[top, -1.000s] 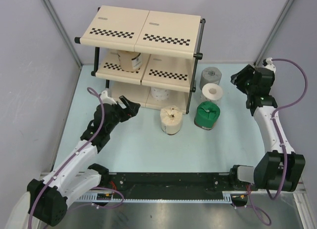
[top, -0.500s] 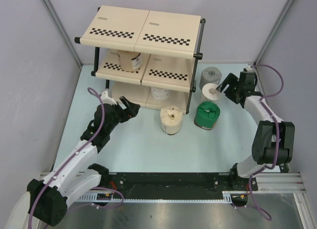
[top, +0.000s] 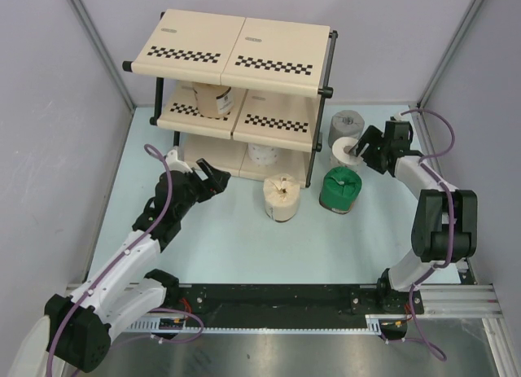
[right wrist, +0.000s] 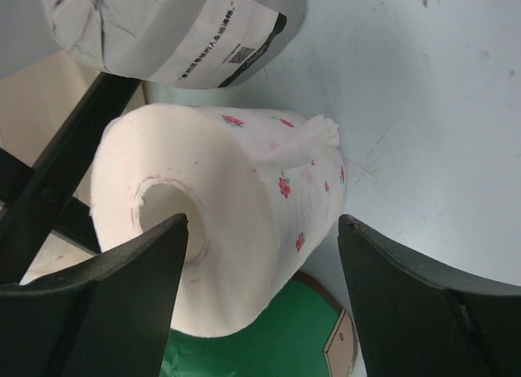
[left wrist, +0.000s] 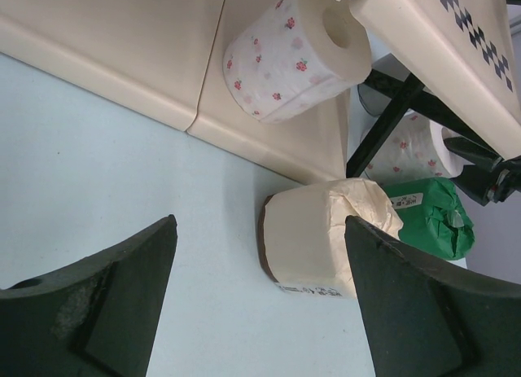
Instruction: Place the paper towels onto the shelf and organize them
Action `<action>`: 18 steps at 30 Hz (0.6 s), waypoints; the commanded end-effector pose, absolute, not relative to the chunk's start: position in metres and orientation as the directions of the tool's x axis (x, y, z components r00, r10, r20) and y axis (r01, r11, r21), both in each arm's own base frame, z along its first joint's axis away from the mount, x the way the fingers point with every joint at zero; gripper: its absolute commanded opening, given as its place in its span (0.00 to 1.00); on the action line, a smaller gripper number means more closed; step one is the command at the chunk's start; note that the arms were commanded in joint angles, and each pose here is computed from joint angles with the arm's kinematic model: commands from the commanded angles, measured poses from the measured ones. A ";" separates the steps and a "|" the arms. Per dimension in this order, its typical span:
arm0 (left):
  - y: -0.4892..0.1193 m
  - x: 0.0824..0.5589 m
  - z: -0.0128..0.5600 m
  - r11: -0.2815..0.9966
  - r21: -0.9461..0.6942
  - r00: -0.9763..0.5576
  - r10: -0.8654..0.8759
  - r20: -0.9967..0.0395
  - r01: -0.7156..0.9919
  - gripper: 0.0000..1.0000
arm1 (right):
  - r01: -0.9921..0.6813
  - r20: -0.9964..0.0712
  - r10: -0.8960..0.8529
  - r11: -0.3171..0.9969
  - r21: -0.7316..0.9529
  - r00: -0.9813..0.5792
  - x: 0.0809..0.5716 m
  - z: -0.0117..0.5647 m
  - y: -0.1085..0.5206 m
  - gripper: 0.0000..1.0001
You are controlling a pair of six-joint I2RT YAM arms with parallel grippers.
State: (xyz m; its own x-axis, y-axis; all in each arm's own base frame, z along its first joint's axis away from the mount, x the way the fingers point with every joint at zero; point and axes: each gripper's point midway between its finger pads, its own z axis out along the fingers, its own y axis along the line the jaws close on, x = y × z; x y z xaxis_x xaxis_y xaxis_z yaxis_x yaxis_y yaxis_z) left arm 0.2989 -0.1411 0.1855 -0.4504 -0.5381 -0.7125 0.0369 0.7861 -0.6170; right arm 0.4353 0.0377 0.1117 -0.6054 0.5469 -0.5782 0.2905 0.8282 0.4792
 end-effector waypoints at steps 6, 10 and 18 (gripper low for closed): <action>-0.138 0.298 0.180 0.794 -0.607 -0.448 -0.533 -0.718 0.029 0.89 | 0.325 -0.577 0.542 0.836 0.441 -0.611 0.444 0.091 0.036 0.68; -0.138 0.297 0.179 0.796 -0.605 -0.450 -0.532 -0.718 0.025 0.89 | 0.319 -0.574 0.536 0.839 0.441 -0.619 0.445 0.087 0.037 0.54; -0.137 0.295 0.181 0.794 -0.608 -0.449 -0.534 -0.716 0.025 0.89 | 0.301 -0.651 0.524 0.851 0.430 -0.550 0.440 0.132 0.028 0.35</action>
